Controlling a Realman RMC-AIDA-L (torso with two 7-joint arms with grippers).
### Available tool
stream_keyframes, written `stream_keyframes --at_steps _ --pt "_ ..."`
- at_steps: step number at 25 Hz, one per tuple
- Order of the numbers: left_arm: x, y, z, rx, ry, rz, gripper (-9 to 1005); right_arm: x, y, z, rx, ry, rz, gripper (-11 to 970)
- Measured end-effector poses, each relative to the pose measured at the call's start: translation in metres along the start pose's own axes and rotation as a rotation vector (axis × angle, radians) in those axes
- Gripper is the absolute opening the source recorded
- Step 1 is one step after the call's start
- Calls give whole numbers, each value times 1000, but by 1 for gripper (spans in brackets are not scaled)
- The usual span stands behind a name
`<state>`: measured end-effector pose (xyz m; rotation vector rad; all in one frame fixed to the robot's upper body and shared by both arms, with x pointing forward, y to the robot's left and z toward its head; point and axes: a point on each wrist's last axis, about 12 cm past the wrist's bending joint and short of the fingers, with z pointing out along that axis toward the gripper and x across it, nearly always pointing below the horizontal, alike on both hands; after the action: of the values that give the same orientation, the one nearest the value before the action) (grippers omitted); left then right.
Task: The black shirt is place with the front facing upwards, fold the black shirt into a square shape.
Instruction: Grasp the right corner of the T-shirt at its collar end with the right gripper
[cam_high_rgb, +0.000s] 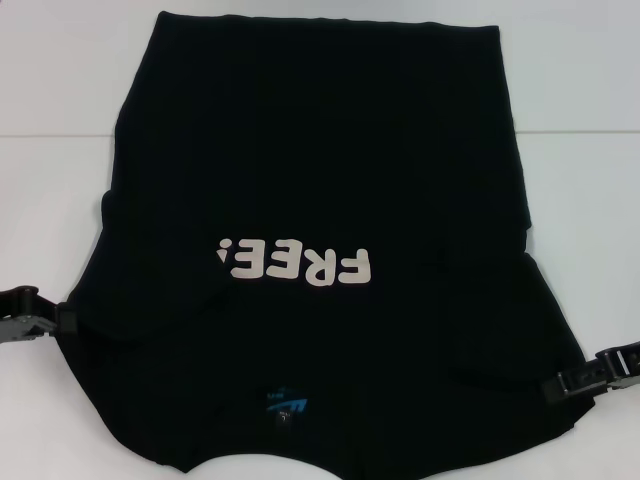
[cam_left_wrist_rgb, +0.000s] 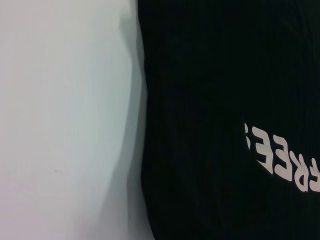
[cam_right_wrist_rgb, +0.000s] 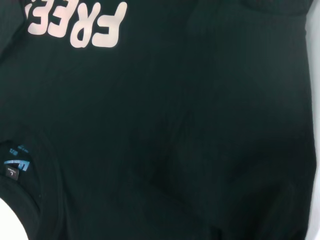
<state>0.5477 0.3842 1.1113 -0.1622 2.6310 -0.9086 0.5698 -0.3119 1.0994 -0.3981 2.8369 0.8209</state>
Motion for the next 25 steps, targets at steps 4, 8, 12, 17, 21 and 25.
stream_keyframes --at_steps 4,8,12,17,21,25 --pt "-1 0 0 1 -1 0 25 -3 3 2 -1 1 -14 775" --pt "-2 -1 0 0 -5 1 26 -7 10 6 -13 4 -36 772" --pt "-2 -1 0 -1 -6 2 26 -11 16 10 -27 12 -51 769" --pt "-3 -2 0 0 -8 1 25 -16 23 16 -42 35 -72 765" --pt "-4 -2 0 5 -15 1 26 -18 26 18 -46 40 -84 762" --pt "-4 -2 0 7 -18 1 26 -19 26 18 -46 35 -85 760"
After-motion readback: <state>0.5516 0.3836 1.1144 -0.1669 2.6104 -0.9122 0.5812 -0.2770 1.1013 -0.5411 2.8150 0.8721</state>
